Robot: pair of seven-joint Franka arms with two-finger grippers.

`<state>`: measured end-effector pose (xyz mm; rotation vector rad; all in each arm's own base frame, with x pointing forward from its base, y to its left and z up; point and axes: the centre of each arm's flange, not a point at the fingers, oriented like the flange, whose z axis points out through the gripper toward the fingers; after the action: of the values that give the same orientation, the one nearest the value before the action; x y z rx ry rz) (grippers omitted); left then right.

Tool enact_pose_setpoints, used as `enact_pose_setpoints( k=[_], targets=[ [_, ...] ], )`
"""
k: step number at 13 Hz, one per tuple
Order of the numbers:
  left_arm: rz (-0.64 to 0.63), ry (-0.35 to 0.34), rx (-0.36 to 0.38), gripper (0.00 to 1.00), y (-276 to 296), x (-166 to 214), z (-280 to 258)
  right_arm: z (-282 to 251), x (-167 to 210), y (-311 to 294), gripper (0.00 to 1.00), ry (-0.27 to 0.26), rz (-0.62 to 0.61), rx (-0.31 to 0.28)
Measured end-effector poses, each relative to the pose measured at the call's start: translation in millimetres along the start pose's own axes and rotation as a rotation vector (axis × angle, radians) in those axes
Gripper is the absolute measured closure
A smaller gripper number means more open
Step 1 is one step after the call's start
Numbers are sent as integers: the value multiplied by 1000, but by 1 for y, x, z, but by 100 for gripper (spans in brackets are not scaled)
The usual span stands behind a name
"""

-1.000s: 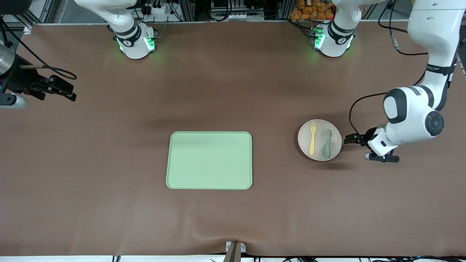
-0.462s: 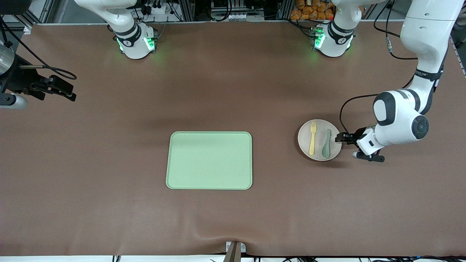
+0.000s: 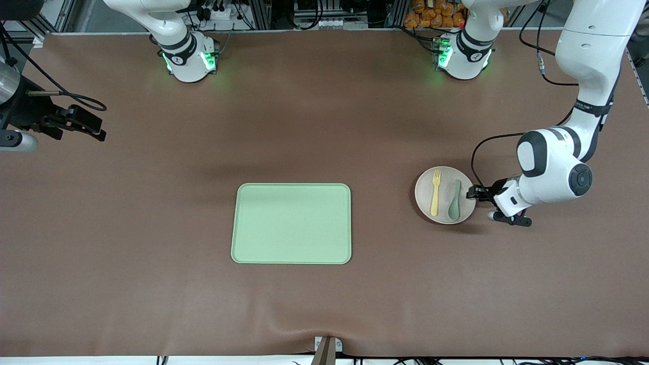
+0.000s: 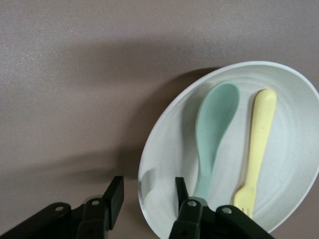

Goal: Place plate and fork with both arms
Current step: 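Close the left gripper on the plate rim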

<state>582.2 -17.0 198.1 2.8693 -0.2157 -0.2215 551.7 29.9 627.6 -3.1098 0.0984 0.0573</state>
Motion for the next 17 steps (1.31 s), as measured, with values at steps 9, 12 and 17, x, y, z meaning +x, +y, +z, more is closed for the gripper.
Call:
enact_pose_setpoints(
  k=[9,12,17],
  targets=[
    [8,-6,-1,80,-3,0,12,0,0,0,0,0,0,0],
    [11,-4,-3,95,-2,1,12,0,0,0,0,0,0,0],
    [20,-2,-3,96,0,2,11,0,0,0,0,0,0,0]
  ],
)
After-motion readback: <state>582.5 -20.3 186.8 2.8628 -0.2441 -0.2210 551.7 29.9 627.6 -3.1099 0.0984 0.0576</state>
